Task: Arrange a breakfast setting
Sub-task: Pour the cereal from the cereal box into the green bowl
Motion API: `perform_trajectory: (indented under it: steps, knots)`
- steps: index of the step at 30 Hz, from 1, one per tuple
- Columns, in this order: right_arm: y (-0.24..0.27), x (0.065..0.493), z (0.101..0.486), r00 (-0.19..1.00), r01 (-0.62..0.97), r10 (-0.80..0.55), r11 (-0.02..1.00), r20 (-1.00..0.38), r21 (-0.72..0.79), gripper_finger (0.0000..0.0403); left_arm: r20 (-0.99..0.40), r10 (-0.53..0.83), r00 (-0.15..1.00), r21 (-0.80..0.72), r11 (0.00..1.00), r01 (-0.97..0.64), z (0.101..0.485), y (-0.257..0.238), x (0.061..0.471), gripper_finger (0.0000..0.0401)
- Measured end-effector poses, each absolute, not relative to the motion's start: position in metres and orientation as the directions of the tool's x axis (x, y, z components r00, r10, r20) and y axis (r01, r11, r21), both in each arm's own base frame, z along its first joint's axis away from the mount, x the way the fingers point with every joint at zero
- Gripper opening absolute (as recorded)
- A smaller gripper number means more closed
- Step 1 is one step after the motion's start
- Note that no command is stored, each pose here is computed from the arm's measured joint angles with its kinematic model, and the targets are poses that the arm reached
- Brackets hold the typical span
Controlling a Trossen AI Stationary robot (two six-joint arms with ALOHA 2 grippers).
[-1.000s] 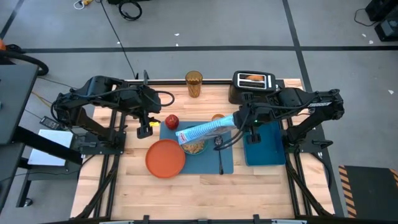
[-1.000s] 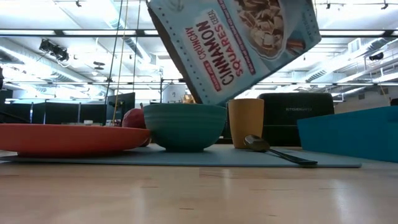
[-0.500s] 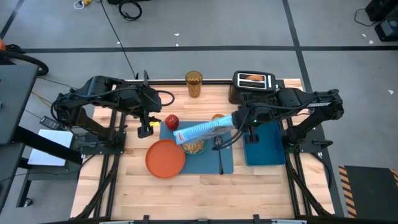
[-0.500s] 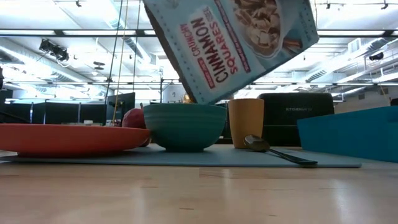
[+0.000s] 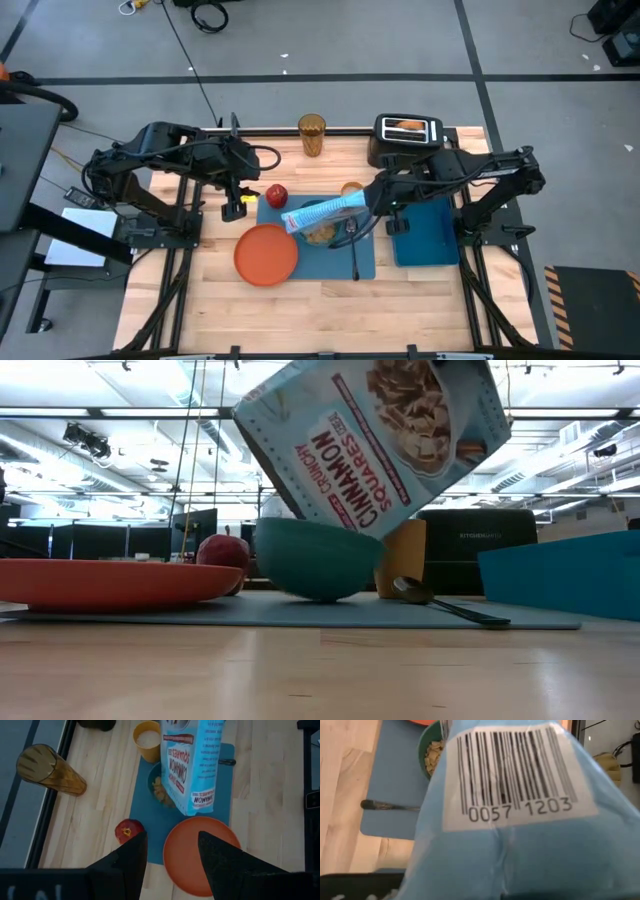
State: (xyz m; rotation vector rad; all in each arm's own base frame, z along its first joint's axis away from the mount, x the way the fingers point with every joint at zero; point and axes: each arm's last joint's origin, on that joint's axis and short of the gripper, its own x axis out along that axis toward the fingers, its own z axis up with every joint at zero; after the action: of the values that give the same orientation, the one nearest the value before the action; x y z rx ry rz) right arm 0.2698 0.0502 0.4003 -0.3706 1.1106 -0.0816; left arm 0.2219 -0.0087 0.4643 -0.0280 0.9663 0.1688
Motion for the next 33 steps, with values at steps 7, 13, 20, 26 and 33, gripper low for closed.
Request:
perform_trajectory:
  steps: [7, 13, 20, 26, 33]
  knots:
    - [0.049, 0.267, 0.404, 0.468, -0.107, -0.247, 0.937, -0.848, -0.332, 0.0138, -0.821, 0.131, 0.556, 0.054, 0.987, -0.151, 0.464, -0.009, 0.222, 0.0183]
    - [0.049, 0.258, 0.412, 0.5, -0.098, -0.238, 0.94, -0.833, -0.328, 0.0138, -0.821, 0.131, 0.556, 0.054, 0.987, -0.152, 0.464, -0.009, 0.222, 0.0183]
    - [0.054, 0.253, 0.418, 0.54, -0.103, -0.217, 0.942, -0.813, -0.32, 0.0138, -0.821, 0.131, 0.556, 0.055, 0.987, -0.152, 0.464, -0.009, 0.222, 0.0183]
    - [0.057, 0.254, 0.417, 0.549, -0.108, -0.22, 0.938, -0.806, -0.329, 0.0138, -0.815, 0.131, 0.565, 0.053, 0.987, -0.152, 0.465, -0.009, 0.223, 0.0183]
    - [0.059, 0.257, 0.419, 0.576, -0.107, -0.208, 0.94, -0.79, -0.325, 0.0138, -0.813, 0.13, 0.567, 0.053, 0.987, -0.15, 0.465, -0.009, 0.223, 0.0183]
